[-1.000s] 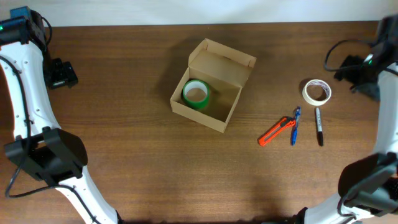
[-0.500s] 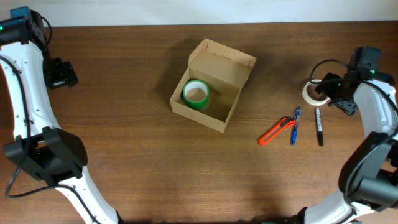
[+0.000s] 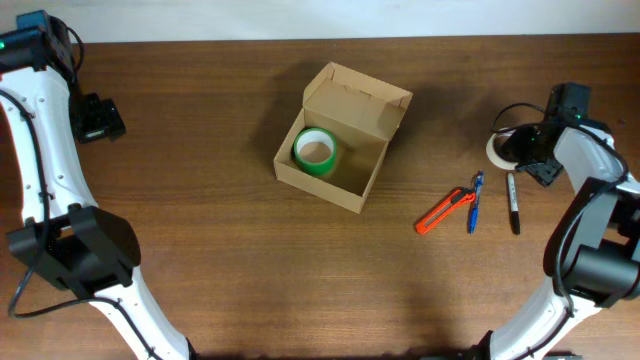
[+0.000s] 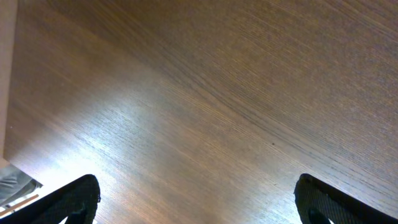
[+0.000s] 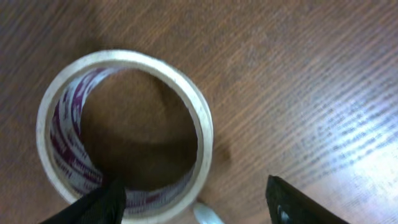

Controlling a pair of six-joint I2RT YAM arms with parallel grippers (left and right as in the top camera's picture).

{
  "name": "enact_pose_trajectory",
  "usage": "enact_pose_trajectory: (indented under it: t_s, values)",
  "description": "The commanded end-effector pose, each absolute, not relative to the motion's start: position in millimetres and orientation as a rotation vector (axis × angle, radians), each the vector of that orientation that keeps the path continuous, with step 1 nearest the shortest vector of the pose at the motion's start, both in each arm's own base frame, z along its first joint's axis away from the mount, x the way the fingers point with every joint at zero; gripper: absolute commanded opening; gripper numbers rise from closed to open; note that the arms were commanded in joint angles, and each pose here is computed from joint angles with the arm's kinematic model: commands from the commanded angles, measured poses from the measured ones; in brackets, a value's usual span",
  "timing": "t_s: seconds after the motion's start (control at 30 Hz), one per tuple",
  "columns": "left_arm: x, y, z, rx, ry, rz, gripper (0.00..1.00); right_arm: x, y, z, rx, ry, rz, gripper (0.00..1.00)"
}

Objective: Pack container
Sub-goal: 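Grasp the white masking tape roll with the right gripper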

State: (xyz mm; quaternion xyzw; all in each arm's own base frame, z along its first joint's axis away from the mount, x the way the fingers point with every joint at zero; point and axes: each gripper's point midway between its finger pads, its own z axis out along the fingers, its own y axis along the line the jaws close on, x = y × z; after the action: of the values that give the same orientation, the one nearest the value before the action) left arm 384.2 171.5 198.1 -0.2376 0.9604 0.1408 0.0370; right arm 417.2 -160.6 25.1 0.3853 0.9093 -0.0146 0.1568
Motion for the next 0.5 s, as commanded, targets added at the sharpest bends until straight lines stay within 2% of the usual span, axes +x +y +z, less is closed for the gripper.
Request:
enact_pose_trajectory:
  t_s: [0.0,0.13,0.3,0.37,0.43,0.47]
  values:
    - [383.4,172.7,197.2,-0.724,2.953,0.428,1.0,411.4,-172.6,14.4,1.178,2.586,-0.075,0.67]
    - [383.4,172.7,197.2,-0.724,2.953,0.428,1.0,407.3,-177.7,4.3,1.213,2.593,-0.078,0.59]
    - [383.3,172.7,197.2,-0.724,2.954,0.428,1.0,406.2,-178.9,-4.3,1.223,2.603,-0.08,0.57]
    - [383.3,172.7,197.2,-0.724,2.954,0.428,1.0,405.9,-178.7,-6.3,1.234,2.602,-0.079,0.52]
    - [383.4,172.7,197.2,-0.724,2.953,0.428,1.0,405.9,-178.7,-7.7,1.235,2.603,-0.079,0.44]
    - [383.4,172.7,197.2,-0.724,2.953,0.428,1.0,405.7,-178.6,-8.2,1.239,2.603,-0.079,0.36]
